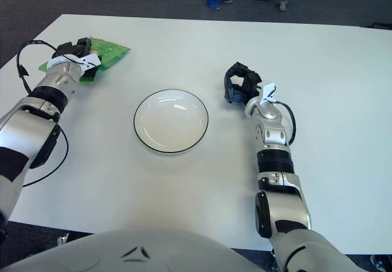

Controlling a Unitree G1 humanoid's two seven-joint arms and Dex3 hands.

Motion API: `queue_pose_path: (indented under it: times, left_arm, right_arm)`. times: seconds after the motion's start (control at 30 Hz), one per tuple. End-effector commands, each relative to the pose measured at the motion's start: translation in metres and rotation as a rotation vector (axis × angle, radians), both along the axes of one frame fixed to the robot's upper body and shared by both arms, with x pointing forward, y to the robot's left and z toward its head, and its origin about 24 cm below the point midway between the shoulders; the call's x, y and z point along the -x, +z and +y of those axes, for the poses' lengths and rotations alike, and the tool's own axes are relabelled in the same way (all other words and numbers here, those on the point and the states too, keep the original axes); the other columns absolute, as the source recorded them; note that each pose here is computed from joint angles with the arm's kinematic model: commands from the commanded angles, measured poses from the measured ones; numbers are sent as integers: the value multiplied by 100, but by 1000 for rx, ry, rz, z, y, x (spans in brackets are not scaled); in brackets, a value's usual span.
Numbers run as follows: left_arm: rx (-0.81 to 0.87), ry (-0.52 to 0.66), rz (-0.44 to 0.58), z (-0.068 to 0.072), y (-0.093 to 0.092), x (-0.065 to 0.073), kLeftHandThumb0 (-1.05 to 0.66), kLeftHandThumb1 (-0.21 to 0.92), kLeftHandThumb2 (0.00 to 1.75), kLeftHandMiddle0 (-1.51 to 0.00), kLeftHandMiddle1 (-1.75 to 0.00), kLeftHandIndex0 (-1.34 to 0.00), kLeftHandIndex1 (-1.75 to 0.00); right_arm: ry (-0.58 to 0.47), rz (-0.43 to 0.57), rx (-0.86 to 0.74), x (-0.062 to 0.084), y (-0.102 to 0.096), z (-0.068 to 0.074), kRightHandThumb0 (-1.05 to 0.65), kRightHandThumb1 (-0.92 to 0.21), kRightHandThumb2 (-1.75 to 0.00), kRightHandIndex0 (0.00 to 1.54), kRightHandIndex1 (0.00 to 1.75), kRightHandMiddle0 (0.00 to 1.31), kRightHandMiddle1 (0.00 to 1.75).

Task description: Put the snack into the plate.

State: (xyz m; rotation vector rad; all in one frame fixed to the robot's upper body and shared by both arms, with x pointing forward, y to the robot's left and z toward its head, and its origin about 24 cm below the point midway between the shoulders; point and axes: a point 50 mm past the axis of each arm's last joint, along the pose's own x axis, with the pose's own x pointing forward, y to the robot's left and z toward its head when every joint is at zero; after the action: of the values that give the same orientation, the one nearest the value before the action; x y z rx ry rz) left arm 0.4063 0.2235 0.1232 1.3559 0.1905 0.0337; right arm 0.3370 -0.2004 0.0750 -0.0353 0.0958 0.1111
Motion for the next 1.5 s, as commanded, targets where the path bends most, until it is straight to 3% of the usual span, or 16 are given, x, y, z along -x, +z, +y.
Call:
queue_pose_path:
  times: [0.0, 0.17, 0.47, 0.93, 1.23, 1.47]
  left_arm:
    - [27, -37, -10, 8, -3, 4, -105, 92, 125, -22, -17, 0, -39]
    - [48, -160, -52, 8, -4, 9, -105, 92, 123, -34, -25, 0, -48]
    - [42, -379, -88, 10, -4, 22, -98, 92, 121, -29, -51, 0, -52]
    - [-62, -646, -169, 11, -1, 44, -91, 92, 117, -25, -51, 0, -48]
    - [-116, -790, -228, 9, -4, 58, -92, 92, 116, -31, -52, 0, -58]
    - [-206, -973, -334, 4, -2, 73, -95, 92, 116, -32, -53, 0, -74]
  right_arm:
    - [-7, 190, 4, 15, -38, -1, -45, -41, -120, 128, 175, 54, 175]
    - [-7, 188, 6, 16, -37, 0, -45, -41, -120, 127, 175, 54, 175]
    - [-8, 186, 44, 16, -37, 1, -45, -41, -121, 127, 175, 55, 175]
    - [11, 189, 36, 16, -36, 2, -45, -41, -120, 129, 175, 54, 175]
    - [25, 189, 47, 15, -36, 2, -45, -41, -120, 129, 175, 54, 175]
    - [32, 192, 51, 14, -35, 1, -45, -42, -119, 129, 175, 53, 175]
